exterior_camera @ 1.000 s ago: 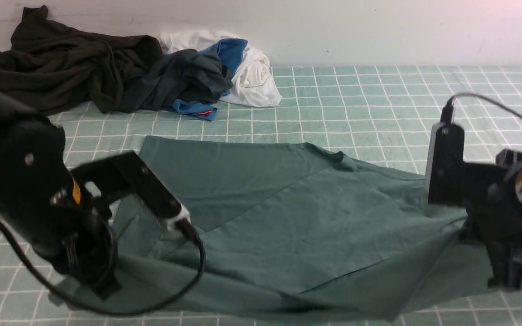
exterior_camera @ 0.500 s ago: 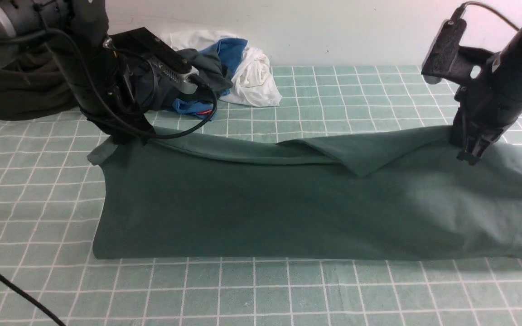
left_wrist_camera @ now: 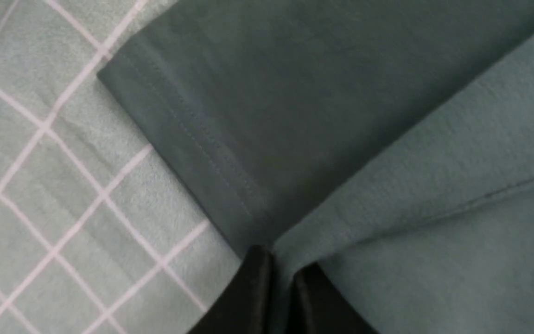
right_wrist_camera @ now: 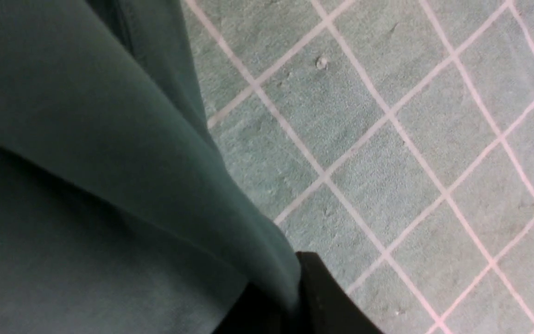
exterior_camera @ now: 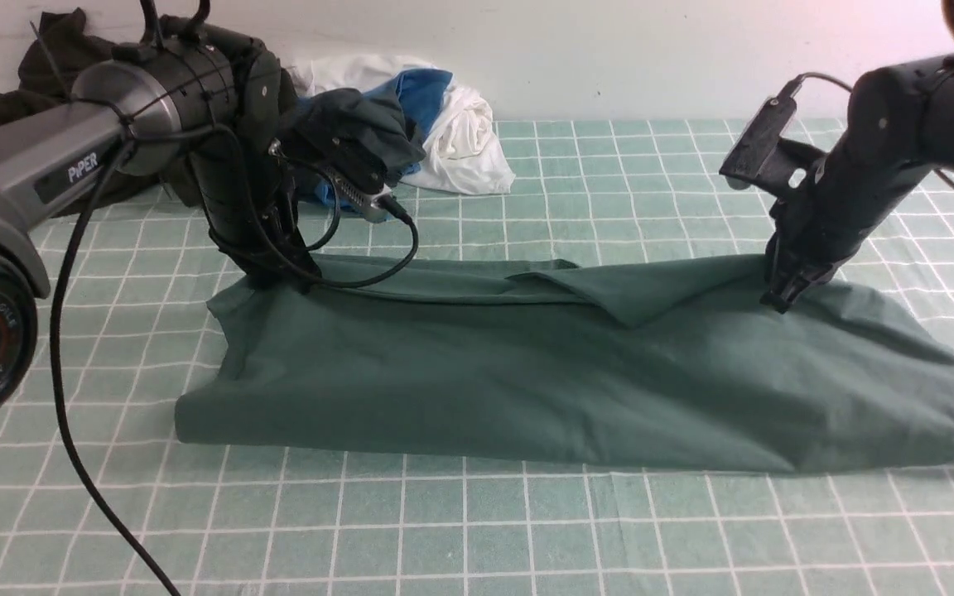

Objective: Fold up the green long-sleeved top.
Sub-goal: Use both arms to drag the lower edge of the fabric forward and fold it over the upper edge, then use the right arm to clamp the right edge of the fabric, then use the right arm to drag the right edge of the fabric to the left and folds it over the left edge

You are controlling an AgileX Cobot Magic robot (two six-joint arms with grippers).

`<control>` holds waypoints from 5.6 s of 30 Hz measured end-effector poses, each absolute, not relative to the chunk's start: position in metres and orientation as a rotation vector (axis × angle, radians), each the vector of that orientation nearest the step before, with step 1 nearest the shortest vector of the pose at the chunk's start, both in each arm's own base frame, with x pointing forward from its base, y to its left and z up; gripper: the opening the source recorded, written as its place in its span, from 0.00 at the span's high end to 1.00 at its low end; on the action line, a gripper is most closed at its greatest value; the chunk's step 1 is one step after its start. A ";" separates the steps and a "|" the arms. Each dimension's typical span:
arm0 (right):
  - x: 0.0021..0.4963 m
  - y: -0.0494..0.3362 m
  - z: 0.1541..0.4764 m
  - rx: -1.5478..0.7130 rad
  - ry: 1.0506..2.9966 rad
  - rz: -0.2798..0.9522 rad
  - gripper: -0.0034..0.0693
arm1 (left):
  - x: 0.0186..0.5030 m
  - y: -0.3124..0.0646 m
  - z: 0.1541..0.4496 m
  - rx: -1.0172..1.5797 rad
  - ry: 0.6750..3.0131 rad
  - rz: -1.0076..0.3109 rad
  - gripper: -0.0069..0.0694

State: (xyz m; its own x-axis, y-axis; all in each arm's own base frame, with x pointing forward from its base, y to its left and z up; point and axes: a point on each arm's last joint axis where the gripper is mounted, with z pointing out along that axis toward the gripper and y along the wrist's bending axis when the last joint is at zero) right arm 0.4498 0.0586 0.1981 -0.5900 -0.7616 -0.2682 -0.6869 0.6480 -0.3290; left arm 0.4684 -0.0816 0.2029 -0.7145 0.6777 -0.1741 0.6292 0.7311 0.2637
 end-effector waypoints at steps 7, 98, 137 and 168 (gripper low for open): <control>0.459 0.060 0.183 -0.957 2.504 -0.233 0.85 | 0.479 -0.067 0.186 0.923 2.689 0.219 0.83; 0.371 -0.093 0.152 0.307 2.916 -0.075 0.28 | 0.380 -0.074 0.163 0.682 3.075 -0.136 0.91; 0.365 0.083 0.386 -0.423 2.335 0.032 0.96 | 0.218 -0.043 0.376 0.597 2.507 -0.039 0.91; 0.368 0.331 0.367 -0.925 2.216 0.552 0.96 | 0.153 -0.036 0.402 0.592 2.397 -0.051 0.91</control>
